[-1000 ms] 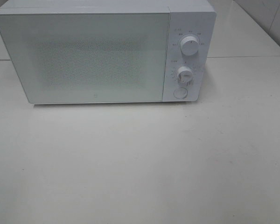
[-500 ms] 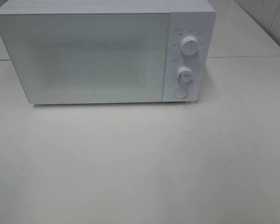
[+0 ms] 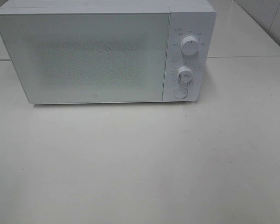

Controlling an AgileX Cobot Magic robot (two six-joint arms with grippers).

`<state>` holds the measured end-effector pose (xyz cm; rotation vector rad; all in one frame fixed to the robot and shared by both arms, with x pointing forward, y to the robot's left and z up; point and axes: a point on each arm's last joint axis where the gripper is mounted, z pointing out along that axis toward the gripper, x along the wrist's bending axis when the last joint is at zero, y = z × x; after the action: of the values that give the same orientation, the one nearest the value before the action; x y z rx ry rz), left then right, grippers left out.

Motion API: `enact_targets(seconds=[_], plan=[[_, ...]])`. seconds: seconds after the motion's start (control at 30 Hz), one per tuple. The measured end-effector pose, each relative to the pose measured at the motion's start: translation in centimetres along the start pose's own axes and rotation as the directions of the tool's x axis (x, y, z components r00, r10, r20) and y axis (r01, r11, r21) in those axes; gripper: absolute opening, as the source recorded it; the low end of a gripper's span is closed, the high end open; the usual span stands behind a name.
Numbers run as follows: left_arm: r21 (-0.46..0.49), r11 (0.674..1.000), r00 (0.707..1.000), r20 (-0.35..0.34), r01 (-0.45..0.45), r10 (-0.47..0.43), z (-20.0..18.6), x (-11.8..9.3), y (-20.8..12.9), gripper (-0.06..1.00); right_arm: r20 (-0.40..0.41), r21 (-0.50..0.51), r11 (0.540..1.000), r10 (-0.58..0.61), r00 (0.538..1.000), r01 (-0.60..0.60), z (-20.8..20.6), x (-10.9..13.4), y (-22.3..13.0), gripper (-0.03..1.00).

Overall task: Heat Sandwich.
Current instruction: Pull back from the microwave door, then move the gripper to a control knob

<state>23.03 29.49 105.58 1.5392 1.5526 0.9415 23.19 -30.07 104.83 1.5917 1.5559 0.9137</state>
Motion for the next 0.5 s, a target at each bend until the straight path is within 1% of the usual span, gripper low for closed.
enact_targets(seconds=[0.43, 0.5], plan=[[0.000, 1.000, 1.000, 0.000, 0.000, 0.000, 0.00, 0.00, 0.00, 0.98, -0.005, -0.004, 1.000, 0.007, 1.000, -0.007, -0.09, 0.05, 0.07, 0.73], [0.000, 1.000, 1.000, 0.000, 0.000, 0.000, 0.00, 0.00, 0.00, 0.97, -0.017, -0.029, 0.999, 0.012, 1.000, -0.013, -0.48, 0.15, 0.73, 0.73]])
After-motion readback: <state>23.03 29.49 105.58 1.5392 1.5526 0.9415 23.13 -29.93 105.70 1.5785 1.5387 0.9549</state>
